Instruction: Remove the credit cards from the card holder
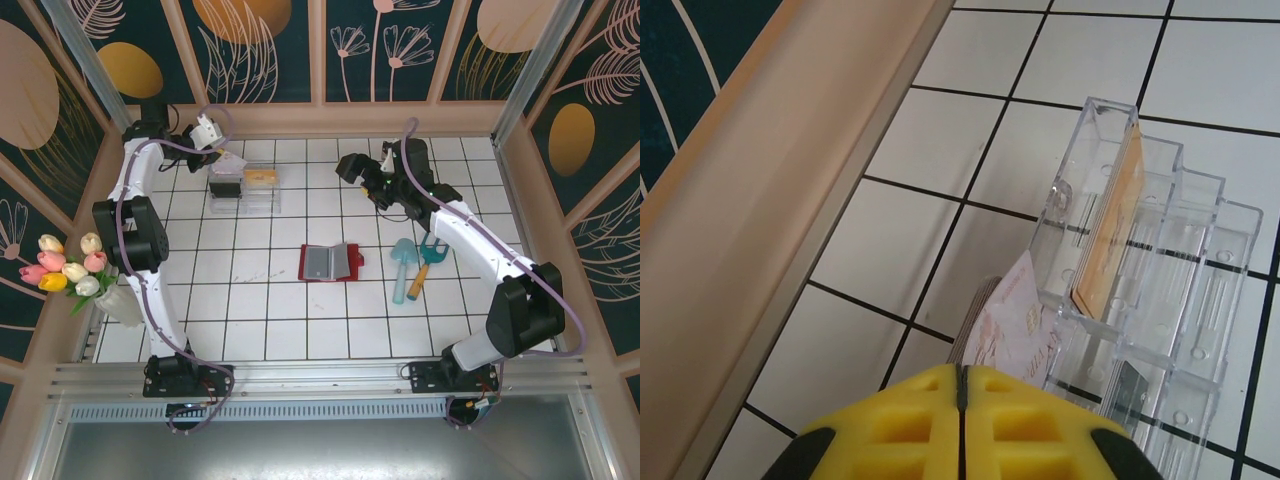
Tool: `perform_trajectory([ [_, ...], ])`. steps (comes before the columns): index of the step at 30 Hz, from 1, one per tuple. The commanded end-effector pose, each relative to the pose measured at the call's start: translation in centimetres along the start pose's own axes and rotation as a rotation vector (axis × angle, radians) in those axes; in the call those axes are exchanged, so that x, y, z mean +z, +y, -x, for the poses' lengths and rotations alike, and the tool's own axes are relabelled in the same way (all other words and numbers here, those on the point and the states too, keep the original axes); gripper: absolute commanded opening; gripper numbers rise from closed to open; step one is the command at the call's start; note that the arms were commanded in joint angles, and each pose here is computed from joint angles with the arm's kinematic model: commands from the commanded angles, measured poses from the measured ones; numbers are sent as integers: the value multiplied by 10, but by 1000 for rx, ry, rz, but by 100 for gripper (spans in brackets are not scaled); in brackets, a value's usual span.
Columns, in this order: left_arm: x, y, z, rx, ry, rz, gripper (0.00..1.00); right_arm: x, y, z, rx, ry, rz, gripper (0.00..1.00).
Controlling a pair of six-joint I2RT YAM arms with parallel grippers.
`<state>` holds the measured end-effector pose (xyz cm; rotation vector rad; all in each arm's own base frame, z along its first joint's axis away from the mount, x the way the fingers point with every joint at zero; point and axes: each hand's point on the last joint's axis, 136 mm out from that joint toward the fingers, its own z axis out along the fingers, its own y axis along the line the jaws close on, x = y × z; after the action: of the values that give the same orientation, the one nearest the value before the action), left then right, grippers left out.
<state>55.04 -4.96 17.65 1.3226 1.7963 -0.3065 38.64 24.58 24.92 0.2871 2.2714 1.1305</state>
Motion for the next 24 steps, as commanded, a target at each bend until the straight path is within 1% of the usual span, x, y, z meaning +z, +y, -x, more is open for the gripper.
perform_trajectory([
  [1, 12, 0, -15, -6, 7, 18, 10, 5, 6, 0, 10, 8, 12, 99],
  [6, 13, 4, -22, 26, 37, 59, 14, 6, 7, 0, 14, 9, 19, 99],
  [10, 12, 9, -20, 36, 32, 87, 17, 7, 13, 1, 21, 12, 51, 99],
  [17, 9, 18, -15, 52, 14, 138, 18, 9, 11, 1, 26, 15, 48, 99],
  [21, 7, 17, -16, 52, 28, 145, 29, 9, 11, 1, 26, 15, 46, 99],
  [24, 1, 16, -11, 55, 27, 155, 40, 10, 9, -1, 23, 20, 46, 99],
])
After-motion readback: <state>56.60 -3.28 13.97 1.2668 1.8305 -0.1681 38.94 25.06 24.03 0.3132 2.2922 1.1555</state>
